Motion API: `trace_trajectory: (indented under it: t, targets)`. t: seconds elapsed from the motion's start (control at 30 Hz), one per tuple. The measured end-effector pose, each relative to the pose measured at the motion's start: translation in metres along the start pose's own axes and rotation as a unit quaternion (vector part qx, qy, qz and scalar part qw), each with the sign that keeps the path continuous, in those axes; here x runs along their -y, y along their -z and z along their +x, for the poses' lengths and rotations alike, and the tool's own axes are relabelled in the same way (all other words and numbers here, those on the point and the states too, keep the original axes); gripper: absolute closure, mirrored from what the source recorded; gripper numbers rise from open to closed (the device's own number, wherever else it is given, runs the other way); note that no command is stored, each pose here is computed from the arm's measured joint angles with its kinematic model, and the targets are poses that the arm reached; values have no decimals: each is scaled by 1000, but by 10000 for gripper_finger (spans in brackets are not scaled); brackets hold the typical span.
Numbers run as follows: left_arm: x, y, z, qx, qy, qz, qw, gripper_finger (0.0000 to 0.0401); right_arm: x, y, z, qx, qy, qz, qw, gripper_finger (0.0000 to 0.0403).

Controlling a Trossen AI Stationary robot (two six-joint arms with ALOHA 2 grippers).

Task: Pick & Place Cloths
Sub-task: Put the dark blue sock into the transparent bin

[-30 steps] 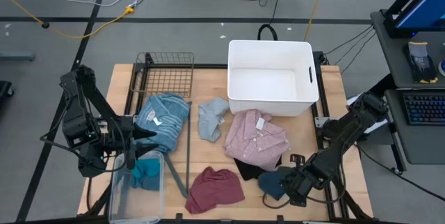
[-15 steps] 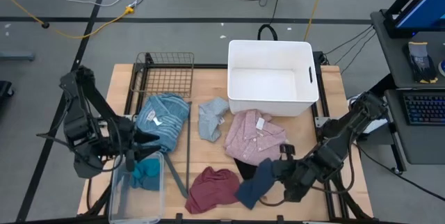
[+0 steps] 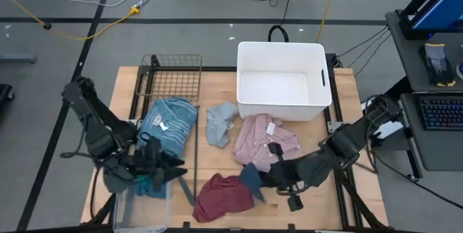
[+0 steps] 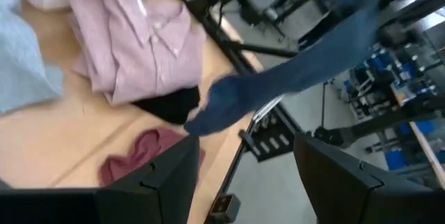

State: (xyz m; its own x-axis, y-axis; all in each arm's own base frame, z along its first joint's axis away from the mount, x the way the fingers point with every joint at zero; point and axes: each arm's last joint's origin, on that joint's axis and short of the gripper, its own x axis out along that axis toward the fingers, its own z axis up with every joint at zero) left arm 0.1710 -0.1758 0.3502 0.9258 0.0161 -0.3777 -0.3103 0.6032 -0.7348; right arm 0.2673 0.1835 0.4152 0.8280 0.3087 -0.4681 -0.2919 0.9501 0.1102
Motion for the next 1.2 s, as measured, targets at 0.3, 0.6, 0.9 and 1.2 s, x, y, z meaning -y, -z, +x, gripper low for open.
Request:
trace_trajectory:
  t: [0.3, 0.6, 0.9, 1.2]
  targets:
    - [-5, -3, 25, -47, -25, 18, 998, 162, -4, -43, -17, 163, -32, -31, 986, 400]
    - [-9, -19, 38, 20, -52, 58, 997, 162, -7, -58, -24, 243, -74, -30, 967, 400]
    - [5, -32, 45, 36, 16, 108, 993, 162, -3, -62, -25, 261, -71, -22, 962, 401]
    - [18, -26, 71, 59, 64, 222, 971, 162, 8, -67, -24, 270, -87, -22, 959, 401]
